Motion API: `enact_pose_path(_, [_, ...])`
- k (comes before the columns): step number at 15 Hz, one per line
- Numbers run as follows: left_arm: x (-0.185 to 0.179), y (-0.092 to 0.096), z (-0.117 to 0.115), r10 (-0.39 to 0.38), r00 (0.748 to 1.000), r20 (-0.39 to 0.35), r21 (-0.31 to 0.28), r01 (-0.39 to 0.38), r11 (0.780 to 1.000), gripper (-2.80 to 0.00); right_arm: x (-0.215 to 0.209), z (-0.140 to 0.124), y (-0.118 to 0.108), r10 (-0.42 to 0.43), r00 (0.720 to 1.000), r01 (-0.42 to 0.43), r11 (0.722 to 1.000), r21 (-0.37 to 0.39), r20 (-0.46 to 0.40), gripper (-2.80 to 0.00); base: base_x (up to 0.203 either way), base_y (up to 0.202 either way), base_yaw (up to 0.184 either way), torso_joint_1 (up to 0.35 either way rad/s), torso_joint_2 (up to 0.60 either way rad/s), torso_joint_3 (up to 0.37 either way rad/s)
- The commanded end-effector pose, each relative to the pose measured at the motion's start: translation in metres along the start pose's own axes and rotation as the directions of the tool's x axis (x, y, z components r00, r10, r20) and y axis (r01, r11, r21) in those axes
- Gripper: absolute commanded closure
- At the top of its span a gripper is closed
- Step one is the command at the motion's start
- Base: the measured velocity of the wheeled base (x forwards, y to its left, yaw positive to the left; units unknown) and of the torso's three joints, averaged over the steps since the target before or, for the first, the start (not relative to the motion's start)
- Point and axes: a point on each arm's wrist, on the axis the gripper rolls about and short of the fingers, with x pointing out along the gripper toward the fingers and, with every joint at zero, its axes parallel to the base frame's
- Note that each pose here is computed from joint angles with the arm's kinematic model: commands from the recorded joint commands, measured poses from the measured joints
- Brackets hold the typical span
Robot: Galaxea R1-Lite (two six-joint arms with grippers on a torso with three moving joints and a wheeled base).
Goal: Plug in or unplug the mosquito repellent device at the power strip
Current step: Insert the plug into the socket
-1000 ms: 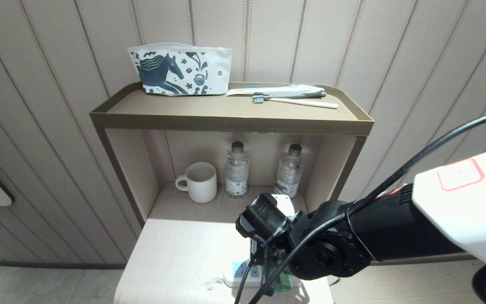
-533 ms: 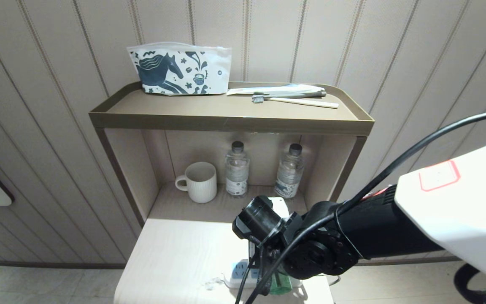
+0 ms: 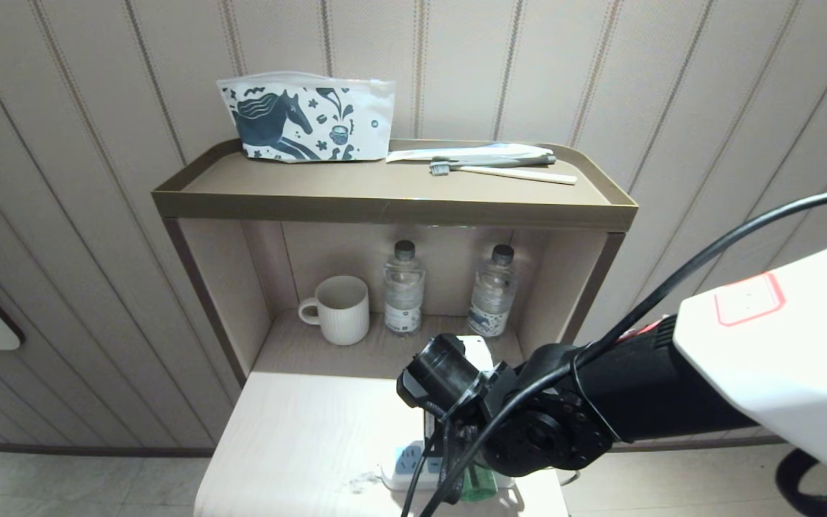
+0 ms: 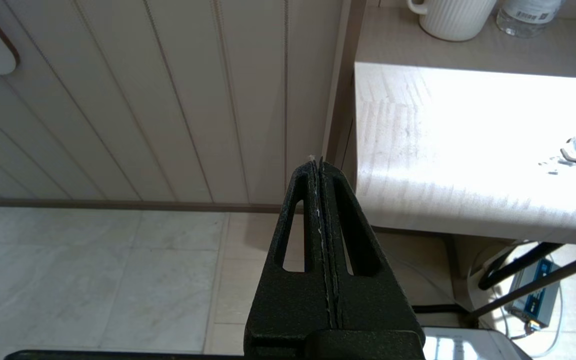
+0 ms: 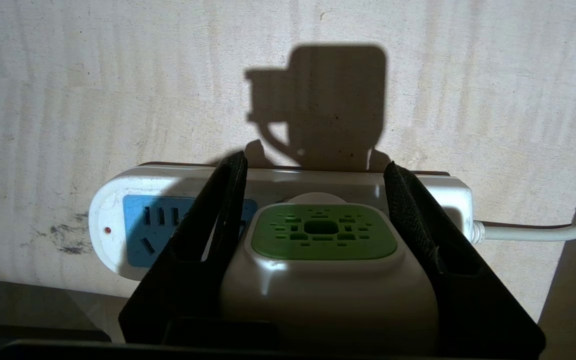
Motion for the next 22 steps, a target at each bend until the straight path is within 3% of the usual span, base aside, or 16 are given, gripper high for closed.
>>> enact_pose_path(1, [0.0,0.0,0.0,0.001,1.0,-0.003,0.0,-0.001,1.0,0.0,-0.002,0.001,-0.001,-0.003,1.0,0.002,1.0,0.007,0.007,0.0,0.0,0.0,0.0,0.0,0.0,0.0])
enact_pose_path(2, [0.0,0.0,0.0,0.001,1.0,-0.003,0.0,-0.001,1.0,0.0,-0.003,0.001,-0.001,-0.002,1.0,0.002,1.0,0.008,0.009,-2.8,0.0,0.0,0.0,0.0,0.0,0.0])
enact_pose_path(10, [0.0,0.0,0.0,0.001,1.0,-0.003,0.0,-0.001,1.0,0.0,-0.017,0.006,-0.003,-0.007,0.998,0.005,1.0,0.026,0.068,-2.8,0.0,0.0,0.0,0.0,0.0,0.0])
enact_pose_path(18, [0.0,0.0,0.0,0.001,1.0,-0.003,0.0,-0.001,1.0,0.0,-0.065,0.019,-0.007,0.09,0.983,-0.098,0.994,0.041,0.159,-2.8,0.0,0.0,0.0,0.0,0.0,0.0])
enact_pose_path(22, [0.0,0.0,0.0,0.001,1.0,-0.003,0.0,-0.001,1.0,0.0,-0.068,0.024,-0.005,0.116,0.975,-0.122,0.992,0.023,0.192,-2.8,0.0,0.0,0.0,0.0,0.0,0.0])
